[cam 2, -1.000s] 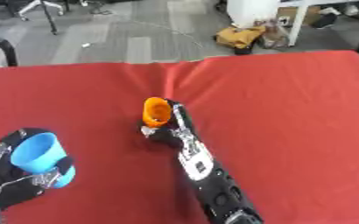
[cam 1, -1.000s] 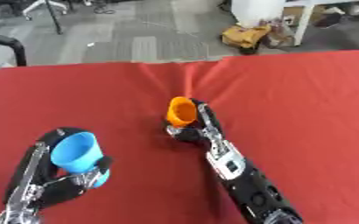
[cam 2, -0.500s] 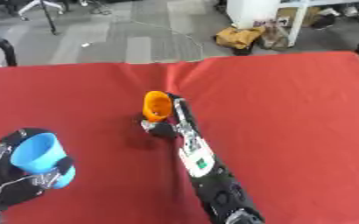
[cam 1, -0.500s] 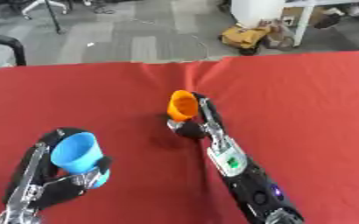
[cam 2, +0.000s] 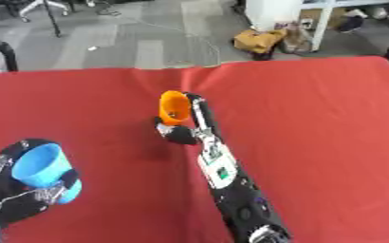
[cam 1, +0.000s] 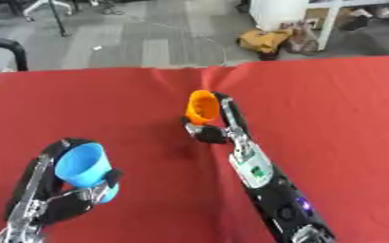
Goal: Pour the contents of one cup into another cup.
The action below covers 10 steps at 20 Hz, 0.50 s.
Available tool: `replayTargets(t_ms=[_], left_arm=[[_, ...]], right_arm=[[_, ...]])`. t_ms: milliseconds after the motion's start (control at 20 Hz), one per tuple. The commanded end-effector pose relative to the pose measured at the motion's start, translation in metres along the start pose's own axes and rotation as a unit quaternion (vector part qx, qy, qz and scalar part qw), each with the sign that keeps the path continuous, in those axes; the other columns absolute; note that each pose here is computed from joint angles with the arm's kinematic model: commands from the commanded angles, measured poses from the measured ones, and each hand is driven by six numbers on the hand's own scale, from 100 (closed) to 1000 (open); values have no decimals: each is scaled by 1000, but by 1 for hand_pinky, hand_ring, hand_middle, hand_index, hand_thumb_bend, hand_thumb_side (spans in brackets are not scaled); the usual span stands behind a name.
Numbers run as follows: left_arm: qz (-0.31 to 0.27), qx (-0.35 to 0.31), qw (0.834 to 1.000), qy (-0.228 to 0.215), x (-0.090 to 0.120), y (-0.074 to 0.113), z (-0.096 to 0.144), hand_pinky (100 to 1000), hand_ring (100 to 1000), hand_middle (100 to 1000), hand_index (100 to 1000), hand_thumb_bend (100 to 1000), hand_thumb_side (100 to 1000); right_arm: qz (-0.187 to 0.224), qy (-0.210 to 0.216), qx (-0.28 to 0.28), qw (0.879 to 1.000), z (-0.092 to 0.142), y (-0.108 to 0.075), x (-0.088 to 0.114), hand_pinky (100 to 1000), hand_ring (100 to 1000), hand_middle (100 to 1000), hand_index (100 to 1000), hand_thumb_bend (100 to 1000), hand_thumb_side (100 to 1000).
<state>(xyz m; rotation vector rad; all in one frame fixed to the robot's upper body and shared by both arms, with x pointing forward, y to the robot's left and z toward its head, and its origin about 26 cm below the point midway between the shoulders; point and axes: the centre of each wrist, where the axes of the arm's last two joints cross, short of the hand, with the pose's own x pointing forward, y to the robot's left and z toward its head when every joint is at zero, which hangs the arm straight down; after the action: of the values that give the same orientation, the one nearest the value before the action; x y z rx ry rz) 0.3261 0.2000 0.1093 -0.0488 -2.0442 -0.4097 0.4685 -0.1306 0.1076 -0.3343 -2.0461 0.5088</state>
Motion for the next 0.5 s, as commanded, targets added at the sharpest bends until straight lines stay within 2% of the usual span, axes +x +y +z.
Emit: replayTargets(t_ms=[50,150,500], left_arm=[[-11,4,1000,-6,3,7,-1,396,404,478,632,530,100],[-11,4,1000,-6,3,8,-1,396,404,478,632,529,100],[-13,5,1000,-5,2,9,0,397,404,479,632,527,100]], right_arm=[[8,-43,-8,999,-13,-17,19,681,524,384,430,167,100],[6,-56,-12,998,-16,-22,26,664,498,348,394,126,100],[-5,-80,-25,996,-19,-33,44,601,409,220,282,174,100]])
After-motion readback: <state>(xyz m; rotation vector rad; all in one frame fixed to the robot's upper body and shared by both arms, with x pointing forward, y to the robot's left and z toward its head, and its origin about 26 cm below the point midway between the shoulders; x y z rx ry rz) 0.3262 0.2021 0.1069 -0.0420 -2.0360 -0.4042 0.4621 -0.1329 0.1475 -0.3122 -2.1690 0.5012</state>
